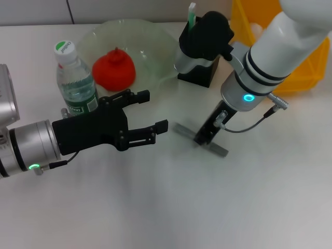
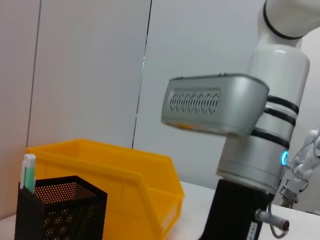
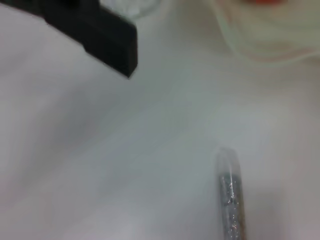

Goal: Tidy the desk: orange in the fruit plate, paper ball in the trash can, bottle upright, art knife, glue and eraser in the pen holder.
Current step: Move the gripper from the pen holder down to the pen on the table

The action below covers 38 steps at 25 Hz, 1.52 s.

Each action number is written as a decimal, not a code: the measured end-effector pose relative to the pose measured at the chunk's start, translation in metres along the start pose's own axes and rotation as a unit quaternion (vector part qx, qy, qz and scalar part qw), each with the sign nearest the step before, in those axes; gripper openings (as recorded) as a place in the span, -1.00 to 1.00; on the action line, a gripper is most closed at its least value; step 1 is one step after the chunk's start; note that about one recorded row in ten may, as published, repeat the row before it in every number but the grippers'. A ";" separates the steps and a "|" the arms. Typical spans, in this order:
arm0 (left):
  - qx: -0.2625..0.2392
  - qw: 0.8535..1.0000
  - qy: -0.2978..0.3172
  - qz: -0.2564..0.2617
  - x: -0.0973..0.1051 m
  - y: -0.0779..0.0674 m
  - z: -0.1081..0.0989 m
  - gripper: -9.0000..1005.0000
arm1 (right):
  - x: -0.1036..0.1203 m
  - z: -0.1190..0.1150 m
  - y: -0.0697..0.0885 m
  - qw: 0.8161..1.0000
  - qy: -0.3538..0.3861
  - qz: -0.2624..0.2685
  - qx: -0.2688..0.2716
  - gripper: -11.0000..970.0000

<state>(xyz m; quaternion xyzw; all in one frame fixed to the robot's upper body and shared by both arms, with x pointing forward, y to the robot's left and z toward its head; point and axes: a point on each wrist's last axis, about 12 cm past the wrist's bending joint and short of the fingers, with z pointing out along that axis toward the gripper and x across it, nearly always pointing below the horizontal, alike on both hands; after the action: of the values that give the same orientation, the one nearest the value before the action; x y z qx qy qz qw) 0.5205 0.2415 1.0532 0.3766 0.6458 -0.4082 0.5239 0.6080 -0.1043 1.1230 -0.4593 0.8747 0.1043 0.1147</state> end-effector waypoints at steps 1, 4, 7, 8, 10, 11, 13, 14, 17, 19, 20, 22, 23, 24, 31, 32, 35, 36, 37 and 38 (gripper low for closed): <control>0.000 1.000 0.000 0.000 0.000 0.000 0.000 0.67 | 0.000 -0.002 0.000 1.000 -0.011 -0.003 0.001 -0.73; 0.000 1.000 0.000 0.000 0.000 0.000 0.000 0.67 | 0.007 -0.022 -0.005 0.997 -0.079 -0.015 0.002 -0.73; 0.000 1.000 0.000 0.000 0.000 0.000 0.000 0.67 | 0.018 -0.042 -0.007 0.988 -0.151 -0.025 0.009 -0.73; 0.000 1.000 0.000 0.000 0.000 0.000 0.000 0.67 | 0.018 -0.042 -0.007 0.988 -0.151 -0.025 0.009 -0.73; 0.000 1.000 0.000 0.000 0.000 0.000 0.000 0.67 | 0.028 -0.054 -0.008 0.978 -0.208 -0.030 0.006 -0.74; 0.000 1.000 0.000 0.000 0.000 0.000 0.000 0.67 | 0.034 -0.061 -0.010 0.970 -0.241 -0.031 0.003 -0.74; -0.006 1.000 -0.005 0.000 -0.001 0.001 -0.001 0.67 | 0.047 -0.071 -0.014 0.952 -0.304 -0.030 -0.006 -0.74; -0.007 1.000 -0.005 0.000 -0.001 0.002 -0.002 0.67 | 0.060 -0.083 -0.021 0.926 -0.376 -0.020 -0.012 -0.74; -0.008 1.000 -0.005 0.000 -0.001 0.002 -0.002 0.67 | 0.070 -0.090 -0.030 0.900 -0.436 -0.001 -0.016 -0.75; -0.016 1.000 -0.009 0.000 -0.002 0.003 -0.003 0.67 | 0.082 -0.095 -0.048 0.862 -0.505 0.027 -0.006 -0.75; -0.016 1.000 -0.009 0.000 -0.002 0.003 -0.003 0.67 | 0.082 -0.095 -0.048 0.862 -0.505 0.027 -0.006 -0.75; -0.024 1.000 -0.012 0.000 -0.002 0.005 -0.003 0.67 | 0.085 -0.094 -0.058 0.850 -0.526 0.038 0.018 -0.76; -0.024 1.000 -0.012 0.000 -0.002 0.005 -0.003 0.67 | 0.084 -0.092 -0.063 0.845 -0.532 0.044 0.031 -0.76; -0.032 0.999 -0.016 0.004 -0.002 0.006 -0.004 0.67 | 0.080 -0.086 -0.072 0.843 -0.531 0.063 0.049 -0.76; -0.035 0.999 -0.020 0.007 -0.002 0.006 -0.003 0.67 | 0.063 -0.068 -0.085 0.857 -0.503 0.091 0.063 -0.77; -0.035 0.999 -0.020 0.007 -0.002 0.006 -0.003 0.67 | 0.060 -0.064 -0.086 0.859 -0.500 0.095 0.061 -0.77; -0.035 0.999 -0.021 0.007 -0.002 0.006 -0.003 0.67 | 0.057 -0.056 -0.088 0.862 -0.491 0.108 0.062 -0.77; -0.034 0.999 -0.021 0.007 -0.002 0.006 -0.003 0.67 | 0.057 -0.053 -0.089 0.863 -0.489 0.112 0.064 -0.78; -0.034 0.999 -0.021 0.007 -0.002 0.006 -0.003 0.67 | 0.057 -0.052 -0.090 0.863 -0.487 0.115 0.068 -0.78; -0.033 0.999 -0.022 0.007 -0.002 0.005 -0.003 0.67 | 0.057 -0.050 -0.091 0.864 -0.485 0.116 0.071 -0.78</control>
<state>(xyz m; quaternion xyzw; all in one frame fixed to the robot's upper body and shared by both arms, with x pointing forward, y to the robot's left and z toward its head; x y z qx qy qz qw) 0.5244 0.2465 1.0552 0.3546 0.6449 -0.3908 0.5529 0.6465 -0.2140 1.1468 -0.2359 0.7606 0.2639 0.5443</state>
